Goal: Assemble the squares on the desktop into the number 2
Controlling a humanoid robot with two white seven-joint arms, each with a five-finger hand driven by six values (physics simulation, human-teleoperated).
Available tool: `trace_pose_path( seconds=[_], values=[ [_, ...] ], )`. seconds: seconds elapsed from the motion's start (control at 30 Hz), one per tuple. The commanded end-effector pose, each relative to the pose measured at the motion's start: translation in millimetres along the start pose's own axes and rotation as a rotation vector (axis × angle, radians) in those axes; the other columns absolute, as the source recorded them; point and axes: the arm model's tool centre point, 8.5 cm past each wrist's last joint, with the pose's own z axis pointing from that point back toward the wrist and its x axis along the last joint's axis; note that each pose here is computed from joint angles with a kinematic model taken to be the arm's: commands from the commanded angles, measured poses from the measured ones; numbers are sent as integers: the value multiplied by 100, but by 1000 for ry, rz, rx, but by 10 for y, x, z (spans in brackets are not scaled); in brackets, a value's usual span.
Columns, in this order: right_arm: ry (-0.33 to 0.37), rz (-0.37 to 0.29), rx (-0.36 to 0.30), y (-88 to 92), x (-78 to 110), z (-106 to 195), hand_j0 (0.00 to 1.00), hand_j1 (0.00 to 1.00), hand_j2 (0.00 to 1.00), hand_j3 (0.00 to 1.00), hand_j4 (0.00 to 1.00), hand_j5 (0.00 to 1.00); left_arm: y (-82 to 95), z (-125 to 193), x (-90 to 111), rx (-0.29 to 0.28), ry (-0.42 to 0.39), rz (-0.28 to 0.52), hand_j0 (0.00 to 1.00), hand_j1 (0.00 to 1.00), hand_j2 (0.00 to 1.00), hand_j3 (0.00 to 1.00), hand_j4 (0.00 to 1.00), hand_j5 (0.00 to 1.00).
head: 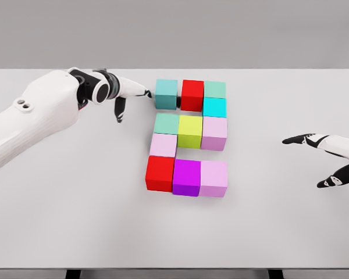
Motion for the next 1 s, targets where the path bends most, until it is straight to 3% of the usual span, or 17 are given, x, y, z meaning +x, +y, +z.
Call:
trace_pose_path(
  seconds=[0.0, 0.63, 0.97],
  values=[
    [-1, -5, -4, -8, 3, 3, 100, 100, 100, 100, 100, 100, -2, -9, -31, -1, 12, -2, 100, 100, 100, 100, 100, 100],
    [-2, -4, -3, -9, 7, 1, 100, 100, 100, 100, 100, 100, 50, -77, -18, -4, 0, -26, 100, 100, 100, 100, 100, 100],
    [-3, -5, -4, -10, 8, 1, 100, 100, 100, 100, 100, 100, 89, -96, 97, 1, -17, -33, 100, 100, 100, 100, 100, 100]
  ],
)
